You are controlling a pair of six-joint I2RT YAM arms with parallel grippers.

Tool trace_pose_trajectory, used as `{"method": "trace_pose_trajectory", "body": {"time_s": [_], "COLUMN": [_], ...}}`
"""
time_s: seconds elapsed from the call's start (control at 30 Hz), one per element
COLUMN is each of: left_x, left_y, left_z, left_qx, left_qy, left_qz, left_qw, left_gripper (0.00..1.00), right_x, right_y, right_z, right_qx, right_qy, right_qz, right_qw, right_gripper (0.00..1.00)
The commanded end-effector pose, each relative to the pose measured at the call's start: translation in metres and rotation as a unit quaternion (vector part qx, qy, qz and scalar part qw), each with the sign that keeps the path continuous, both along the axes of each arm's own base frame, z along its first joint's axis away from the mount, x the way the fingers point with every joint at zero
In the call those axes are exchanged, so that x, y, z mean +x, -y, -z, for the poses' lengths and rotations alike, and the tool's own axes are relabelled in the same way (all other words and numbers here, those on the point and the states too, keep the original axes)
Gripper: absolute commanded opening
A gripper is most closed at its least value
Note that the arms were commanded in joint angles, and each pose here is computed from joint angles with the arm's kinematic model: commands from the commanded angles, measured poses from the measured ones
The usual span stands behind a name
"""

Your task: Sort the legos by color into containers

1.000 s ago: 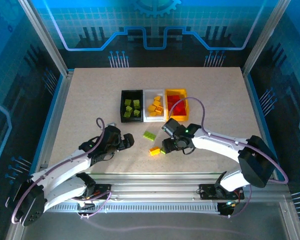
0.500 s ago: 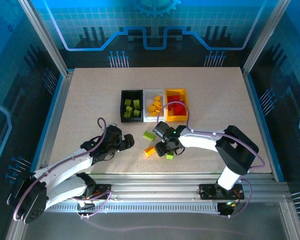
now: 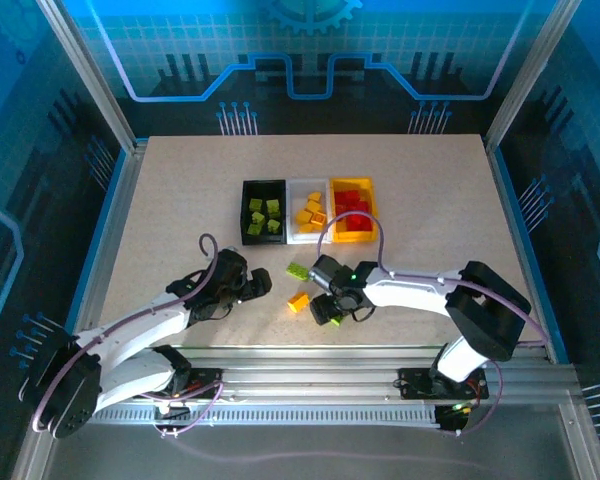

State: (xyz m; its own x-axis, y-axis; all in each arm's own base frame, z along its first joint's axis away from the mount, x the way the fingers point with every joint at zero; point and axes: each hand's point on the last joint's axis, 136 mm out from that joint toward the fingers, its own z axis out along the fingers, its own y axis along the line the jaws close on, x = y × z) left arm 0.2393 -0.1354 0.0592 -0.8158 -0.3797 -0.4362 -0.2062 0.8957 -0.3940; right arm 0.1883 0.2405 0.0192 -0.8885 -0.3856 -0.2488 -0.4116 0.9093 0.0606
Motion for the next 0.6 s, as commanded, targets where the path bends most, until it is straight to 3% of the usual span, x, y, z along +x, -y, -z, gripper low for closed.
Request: {"method": "trace_pose_trajectory", "body": {"time_s": [0.0,0.23,0.33,0.43,0.57], "left_x": [0.008,0.007,0.007,0.006,0.004], "left_y": [0.009,0.009,0.008,0.007,-0.003], "left_z": [-0.008,-0.005,-0.005,-0.006,-0.004], "left_qx": [-0.023,-0.019,-0.015,-0.012,0.001], "left_qy": [0.009,0.006,0.005,0.007,0.012], "left_qz": [0.001,0.005,0.005,0.004,-0.011], "left_qw": [1.0,1.0,1.0,1.0,1.0], "left_gripper": [0.99,0.99,0.99,0.99,0.99], "right_x": [-0.024,-0.024,-0.019,-0.012,0.008], "right_y": [0.017,0.017,0.01,0.005,-0.014], "right_z": [0.013,0.028,0.021,0.001,-0.047], "right_qx": [-0.026,-0.031,-0.025,-0.014,0.023], "right_qy": [-0.033,-0.028,-0.022,0.0,0.047], "right_qz": [0.023,0.024,0.016,0.004,-0.016], "right_qw": [0.999,0.999,0.999,1.0,0.999], "right_gripper": [0.77,0.64,0.5,0.37,0.31]}}
